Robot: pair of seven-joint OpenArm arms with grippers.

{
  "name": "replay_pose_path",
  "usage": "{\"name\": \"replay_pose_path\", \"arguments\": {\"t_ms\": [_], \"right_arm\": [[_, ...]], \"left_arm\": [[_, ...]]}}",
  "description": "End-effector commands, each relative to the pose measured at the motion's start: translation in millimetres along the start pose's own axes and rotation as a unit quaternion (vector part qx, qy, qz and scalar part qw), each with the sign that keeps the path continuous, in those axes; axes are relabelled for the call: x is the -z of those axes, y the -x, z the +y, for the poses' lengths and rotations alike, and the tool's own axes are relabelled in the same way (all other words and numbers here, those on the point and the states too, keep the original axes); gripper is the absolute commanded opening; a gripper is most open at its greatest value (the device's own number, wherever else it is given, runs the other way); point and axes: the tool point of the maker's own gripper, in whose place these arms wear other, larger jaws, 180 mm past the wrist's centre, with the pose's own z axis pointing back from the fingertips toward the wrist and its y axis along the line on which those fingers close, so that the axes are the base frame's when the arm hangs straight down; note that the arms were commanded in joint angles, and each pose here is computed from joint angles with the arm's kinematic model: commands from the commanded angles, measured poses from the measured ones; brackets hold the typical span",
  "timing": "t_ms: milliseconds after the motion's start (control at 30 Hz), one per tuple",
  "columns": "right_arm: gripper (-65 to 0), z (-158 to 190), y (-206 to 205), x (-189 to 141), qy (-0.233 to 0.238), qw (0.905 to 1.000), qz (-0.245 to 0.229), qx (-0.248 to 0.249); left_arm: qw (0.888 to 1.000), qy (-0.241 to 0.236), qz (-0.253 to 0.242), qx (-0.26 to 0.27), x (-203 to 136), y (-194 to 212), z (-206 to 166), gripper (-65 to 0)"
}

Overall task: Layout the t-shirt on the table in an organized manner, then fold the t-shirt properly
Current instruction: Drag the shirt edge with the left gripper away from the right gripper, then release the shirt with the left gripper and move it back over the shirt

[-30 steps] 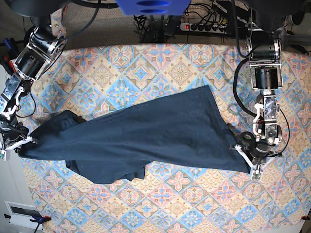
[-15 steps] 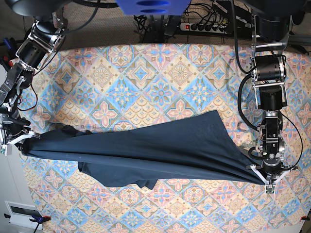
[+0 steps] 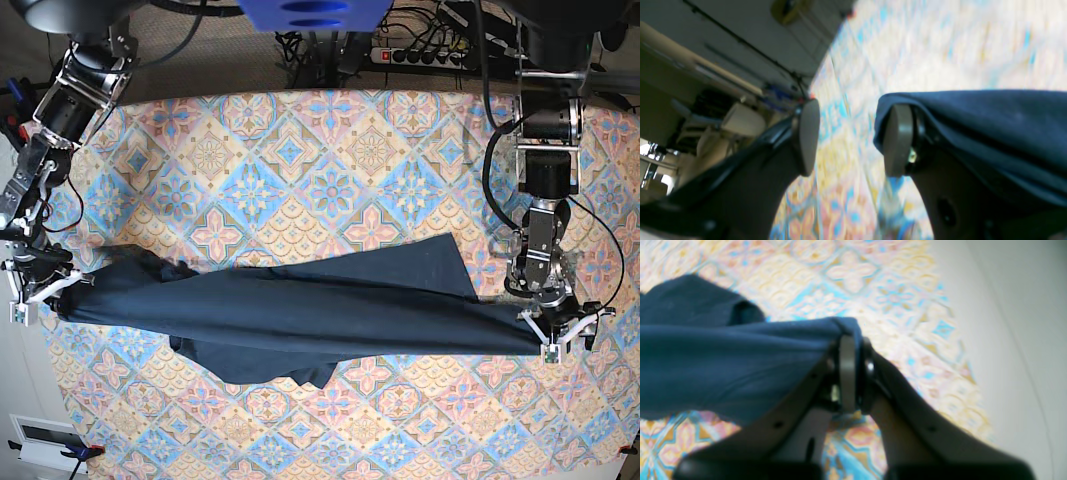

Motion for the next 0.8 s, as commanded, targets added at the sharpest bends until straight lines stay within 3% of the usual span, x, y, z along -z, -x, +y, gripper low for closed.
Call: {"name": "replay_pose_path", "arguments": {"t_ms": [0, 200, 400, 533, 600, 667, 767], "right_arm": [[-63.9, -8, -29, -5, 0.009, 0.9992, -0.038, -0.012], [-63.9, -6, -28, -5, 0.008, 0.9992, -0.036, -0.013], [-63.9, -6, -30, -4, 0.007, 0.9992, -0.038, -0.014], [-63.9, -6, -31, -4, 0.006, 0.9991, -0.038, -0.014], [-63.9, -5, -32, -4, 0.005, 0.9991, -0.040, -0.014], [-63.9, 11, -44, 1, -0.010, 0.9984, -0.047, -0.031], [-64.0, 39, -42, 9, -0.047, 0.9959, -0.036, -0.068]], "left_arm": [[0.999, -0.044, -0.031, 0.004, 9, -20, 36, -34.5], [0.993, -0.113, -0.004, -0.016, 14, 3, 93, -34.4], [0.990, -0.141, -0.006, 0.005, 18, 5, 126, -34.3], [0.989, -0.142, -0.015, 0.044, 17, 3, 127, -34.3], [0.989, -0.120, -0.019, 0.081, 16, 6, 114, -34.3], [0.988, -0.096, -0.026, 0.118, 14, 7, 97, -34.3], [0.988, -0.083, -0.022, 0.124, 10, 16, 85, -34.3]]}}
